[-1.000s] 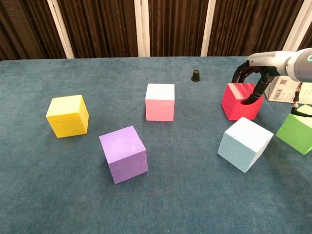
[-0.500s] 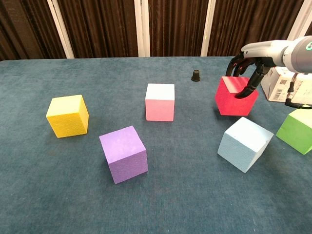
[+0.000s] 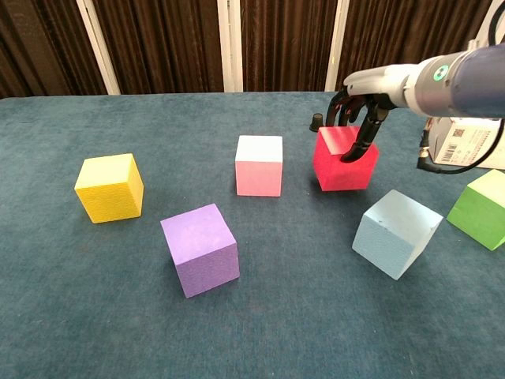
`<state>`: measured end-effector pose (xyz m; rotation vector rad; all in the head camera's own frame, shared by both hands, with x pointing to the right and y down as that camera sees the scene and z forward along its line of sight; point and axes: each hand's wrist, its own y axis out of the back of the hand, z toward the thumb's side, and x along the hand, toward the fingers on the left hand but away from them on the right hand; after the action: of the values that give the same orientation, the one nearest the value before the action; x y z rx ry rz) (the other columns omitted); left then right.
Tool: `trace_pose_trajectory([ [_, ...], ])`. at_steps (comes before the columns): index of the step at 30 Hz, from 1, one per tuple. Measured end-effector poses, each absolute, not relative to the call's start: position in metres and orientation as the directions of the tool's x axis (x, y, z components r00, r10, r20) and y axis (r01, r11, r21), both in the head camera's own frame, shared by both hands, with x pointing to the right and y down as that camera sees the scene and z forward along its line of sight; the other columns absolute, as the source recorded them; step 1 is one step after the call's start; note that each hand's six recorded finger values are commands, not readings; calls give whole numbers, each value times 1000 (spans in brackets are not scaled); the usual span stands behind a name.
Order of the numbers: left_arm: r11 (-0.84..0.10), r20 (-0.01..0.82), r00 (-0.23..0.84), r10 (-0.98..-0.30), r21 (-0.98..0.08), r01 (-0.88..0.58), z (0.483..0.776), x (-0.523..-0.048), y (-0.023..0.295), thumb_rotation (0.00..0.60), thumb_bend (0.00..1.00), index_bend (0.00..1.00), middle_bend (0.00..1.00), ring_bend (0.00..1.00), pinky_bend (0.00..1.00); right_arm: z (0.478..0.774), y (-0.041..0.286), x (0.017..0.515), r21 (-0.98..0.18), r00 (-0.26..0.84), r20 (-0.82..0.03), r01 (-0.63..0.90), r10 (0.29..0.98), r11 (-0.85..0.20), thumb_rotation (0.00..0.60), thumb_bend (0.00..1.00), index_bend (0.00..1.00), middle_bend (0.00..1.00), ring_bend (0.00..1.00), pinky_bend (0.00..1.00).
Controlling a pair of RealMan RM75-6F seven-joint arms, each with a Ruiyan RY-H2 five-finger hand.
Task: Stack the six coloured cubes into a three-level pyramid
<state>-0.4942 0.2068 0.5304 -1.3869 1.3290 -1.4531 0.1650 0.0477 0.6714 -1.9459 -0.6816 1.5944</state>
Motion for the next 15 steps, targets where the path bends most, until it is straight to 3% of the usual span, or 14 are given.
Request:
trace_pose_trajectory([
  [15,-216,239,-170,-956,-966,-143,533,-495,205,600,363,143,0,0,0,684,46,151,-683,145,-716,57,683,-728,600,242,325,440,217,0],
])
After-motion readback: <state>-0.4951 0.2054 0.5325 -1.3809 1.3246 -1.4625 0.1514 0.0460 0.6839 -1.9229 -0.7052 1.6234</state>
